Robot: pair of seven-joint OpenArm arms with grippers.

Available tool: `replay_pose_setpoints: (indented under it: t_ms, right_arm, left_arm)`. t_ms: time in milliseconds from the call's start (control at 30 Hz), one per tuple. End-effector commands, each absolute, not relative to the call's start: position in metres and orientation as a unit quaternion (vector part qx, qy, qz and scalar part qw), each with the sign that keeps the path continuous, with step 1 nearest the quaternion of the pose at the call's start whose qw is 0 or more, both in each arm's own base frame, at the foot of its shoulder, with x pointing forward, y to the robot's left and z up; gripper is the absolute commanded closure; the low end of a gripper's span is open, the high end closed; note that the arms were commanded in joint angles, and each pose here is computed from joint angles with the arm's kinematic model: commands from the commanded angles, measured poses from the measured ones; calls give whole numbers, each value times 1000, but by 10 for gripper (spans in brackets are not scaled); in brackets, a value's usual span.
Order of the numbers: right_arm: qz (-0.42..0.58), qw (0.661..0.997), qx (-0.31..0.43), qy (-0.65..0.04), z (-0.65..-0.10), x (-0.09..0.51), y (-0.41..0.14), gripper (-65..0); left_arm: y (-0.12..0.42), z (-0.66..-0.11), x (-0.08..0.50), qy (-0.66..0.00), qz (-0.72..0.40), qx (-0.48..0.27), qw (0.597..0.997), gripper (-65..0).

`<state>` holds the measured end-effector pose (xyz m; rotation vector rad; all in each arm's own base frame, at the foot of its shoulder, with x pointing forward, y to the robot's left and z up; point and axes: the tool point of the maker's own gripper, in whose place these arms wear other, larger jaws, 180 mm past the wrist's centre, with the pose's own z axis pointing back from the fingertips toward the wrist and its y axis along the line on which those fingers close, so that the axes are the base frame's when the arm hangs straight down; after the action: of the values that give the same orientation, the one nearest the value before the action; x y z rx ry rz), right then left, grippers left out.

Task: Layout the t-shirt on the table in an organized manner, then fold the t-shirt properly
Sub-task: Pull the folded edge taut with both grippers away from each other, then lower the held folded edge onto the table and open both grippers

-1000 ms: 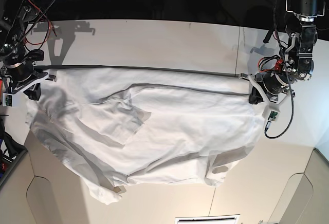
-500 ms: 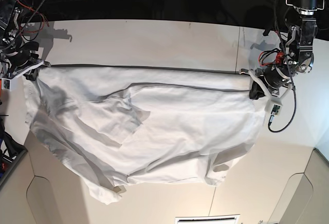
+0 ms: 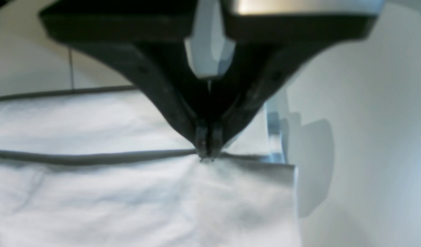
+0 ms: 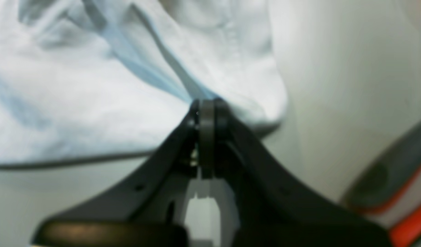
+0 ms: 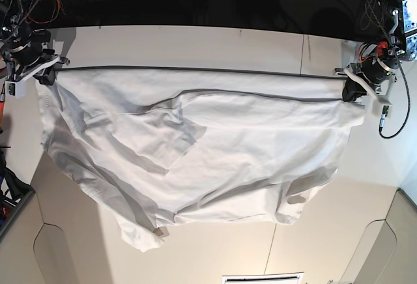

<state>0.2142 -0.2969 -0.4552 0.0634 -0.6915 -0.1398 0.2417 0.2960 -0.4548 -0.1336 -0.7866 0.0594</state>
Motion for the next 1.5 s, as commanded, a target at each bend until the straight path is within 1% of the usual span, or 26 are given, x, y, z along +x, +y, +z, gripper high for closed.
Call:
replay_pose_setpoints:
  t_ms: [0,300,500,567,667,833,967,1067,1233,1467]
  right_arm:
    - [-64,934,25,-352,-444,218,-303,0]
    - [-57,944,32,-324,-443,192,-297,0]
    - [-72,941,52,-326,-444,185,-291,0]
    - [-79,934,66,-341,-437,191,-287,0]
    - [-64,917,81,-386,-409,212,-278,0]
    - [-21,888,55,-456,-359,259,-275,0]
    - [-15,879,30,-476,-347,292,-282,0]
    - [-17,887,39,-461,-362,304,-279,0]
    - [-24,915,61,-397,-419,298,-267,0]
    - [-40,936,28,-348,-471,272,-282,0]
  left_arm:
    - [305,-455,236,-368,24,-55,928,0]
    - [304,-474,199,-317,29,-57,946,0]
    - [304,-477,193,-310,29,-57,949,0]
    - [304,-475,195,-317,30,-57,946,0]
    - [305,-474,196,-320,30,-56,945,0]
    - [305,-474,197,-321,30,-57,945,0]
    - [305,-472,200,-329,31,-56,942,0]
    - [305,-471,202,-333,30,-56,941,0]
    - [305,-469,204,-336,33,-59,939,0]
    - [305,-470,204,-335,32,-58,940,0]
